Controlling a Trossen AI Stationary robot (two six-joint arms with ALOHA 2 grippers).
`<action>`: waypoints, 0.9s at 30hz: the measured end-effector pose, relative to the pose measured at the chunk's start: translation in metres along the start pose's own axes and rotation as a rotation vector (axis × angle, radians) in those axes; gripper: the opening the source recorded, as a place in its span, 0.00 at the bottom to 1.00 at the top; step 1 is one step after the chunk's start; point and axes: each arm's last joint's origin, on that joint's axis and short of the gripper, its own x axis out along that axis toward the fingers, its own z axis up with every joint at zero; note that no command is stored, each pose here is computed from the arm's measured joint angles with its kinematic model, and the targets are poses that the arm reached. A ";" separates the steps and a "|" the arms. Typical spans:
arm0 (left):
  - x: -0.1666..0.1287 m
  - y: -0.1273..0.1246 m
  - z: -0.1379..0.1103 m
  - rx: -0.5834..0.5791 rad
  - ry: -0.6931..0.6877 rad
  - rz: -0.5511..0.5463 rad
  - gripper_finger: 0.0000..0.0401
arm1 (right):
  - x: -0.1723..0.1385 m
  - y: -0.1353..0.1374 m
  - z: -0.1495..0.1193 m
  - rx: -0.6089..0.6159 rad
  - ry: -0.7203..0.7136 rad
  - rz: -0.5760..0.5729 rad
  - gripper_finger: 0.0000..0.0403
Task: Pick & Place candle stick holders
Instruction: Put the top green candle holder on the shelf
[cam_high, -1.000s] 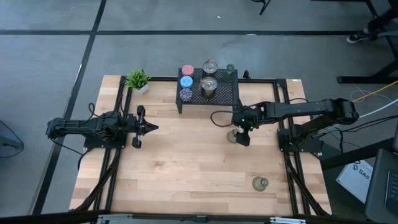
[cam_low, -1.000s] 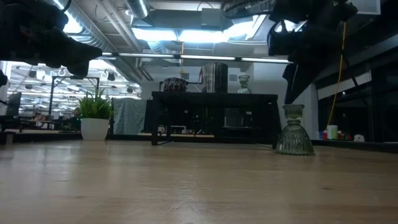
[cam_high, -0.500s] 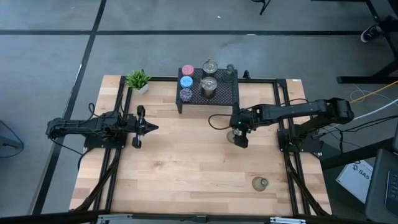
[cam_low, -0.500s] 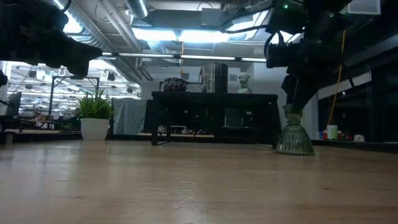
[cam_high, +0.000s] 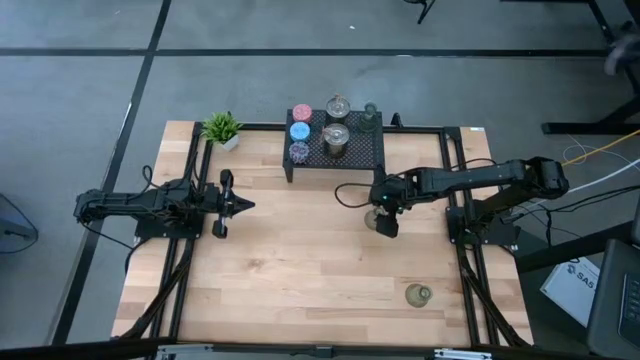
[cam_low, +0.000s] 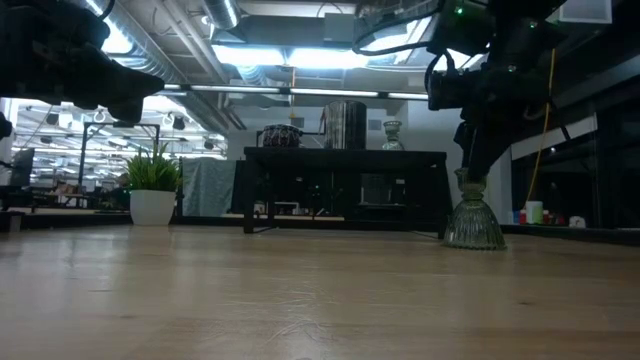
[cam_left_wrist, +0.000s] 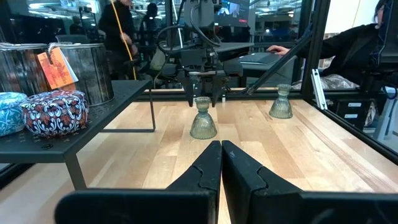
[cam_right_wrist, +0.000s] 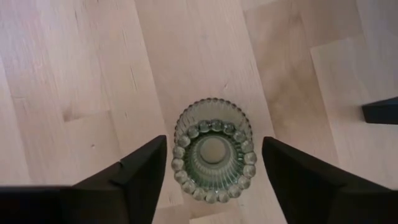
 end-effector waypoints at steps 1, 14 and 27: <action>0.000 0.000 0.000 0.000 0.000 0.000 0.02 | 0.000 0.000 0.000 0.000 0.000 0.000 0.65; 0.000 0.000 0.000 0.000 0.000 0.000 0.02 | -0.002 0.000 0.001 0.000 -0.020 0.003 0.44; 0.000 0.000 0.000 0.000 0.000 0.000 0.02 | -0.032 0.004 0.016 0.000 -0.049 0.011 0.44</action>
